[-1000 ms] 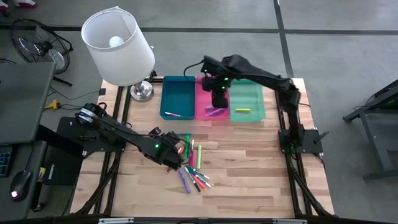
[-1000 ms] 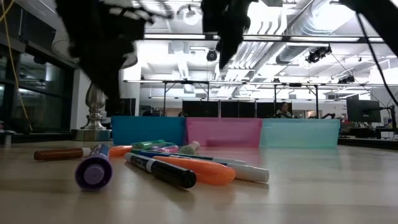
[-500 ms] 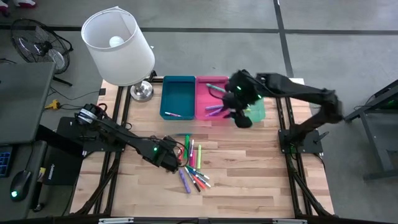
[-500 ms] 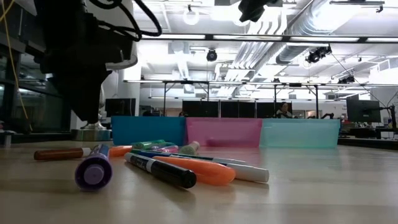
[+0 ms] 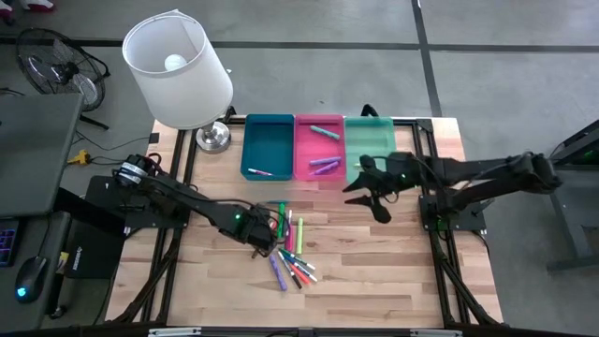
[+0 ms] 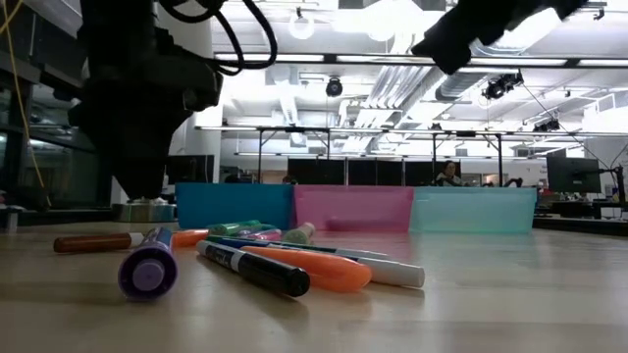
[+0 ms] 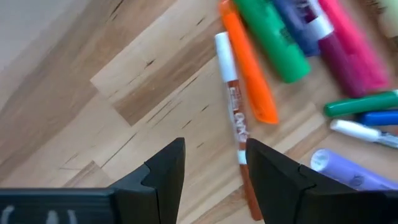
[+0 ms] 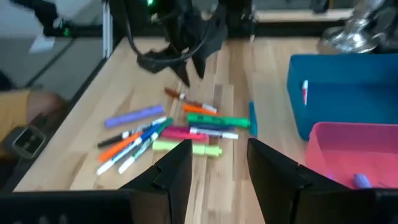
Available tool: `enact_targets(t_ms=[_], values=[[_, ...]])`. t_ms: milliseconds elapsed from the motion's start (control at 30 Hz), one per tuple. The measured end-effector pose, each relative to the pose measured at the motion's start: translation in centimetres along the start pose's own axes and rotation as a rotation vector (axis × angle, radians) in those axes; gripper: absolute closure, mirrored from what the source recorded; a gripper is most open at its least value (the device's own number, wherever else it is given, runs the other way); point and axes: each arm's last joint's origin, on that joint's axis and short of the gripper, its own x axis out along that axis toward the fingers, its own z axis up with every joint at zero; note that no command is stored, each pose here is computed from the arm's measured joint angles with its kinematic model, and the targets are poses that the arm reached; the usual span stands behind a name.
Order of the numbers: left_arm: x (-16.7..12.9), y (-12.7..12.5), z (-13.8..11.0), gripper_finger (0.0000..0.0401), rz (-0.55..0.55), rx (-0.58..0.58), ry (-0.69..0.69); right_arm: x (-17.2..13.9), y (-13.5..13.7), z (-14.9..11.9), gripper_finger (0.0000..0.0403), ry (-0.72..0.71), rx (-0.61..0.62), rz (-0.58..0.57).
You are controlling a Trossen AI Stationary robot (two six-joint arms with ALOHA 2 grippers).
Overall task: Pick & Place Markers
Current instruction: Put the orange dry erase marker into the dark blue bin
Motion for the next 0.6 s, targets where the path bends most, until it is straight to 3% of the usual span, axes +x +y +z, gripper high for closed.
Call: enact_targets(t_ms=[300, 600], values=[[0.0, -0.7, 0.3, 0.0235, -0.074, -0.015, -0.027, 1.0, 1.2, -4.2, 0.0261, -0.176, 0.030, 0.018], [-0.1, -0.9, 0.3, 0.0235, -0.095, -0.012, -0.036, 1.2, 2.7, -5.7, 0.0261, -0.190, 0.039, 0.020]])
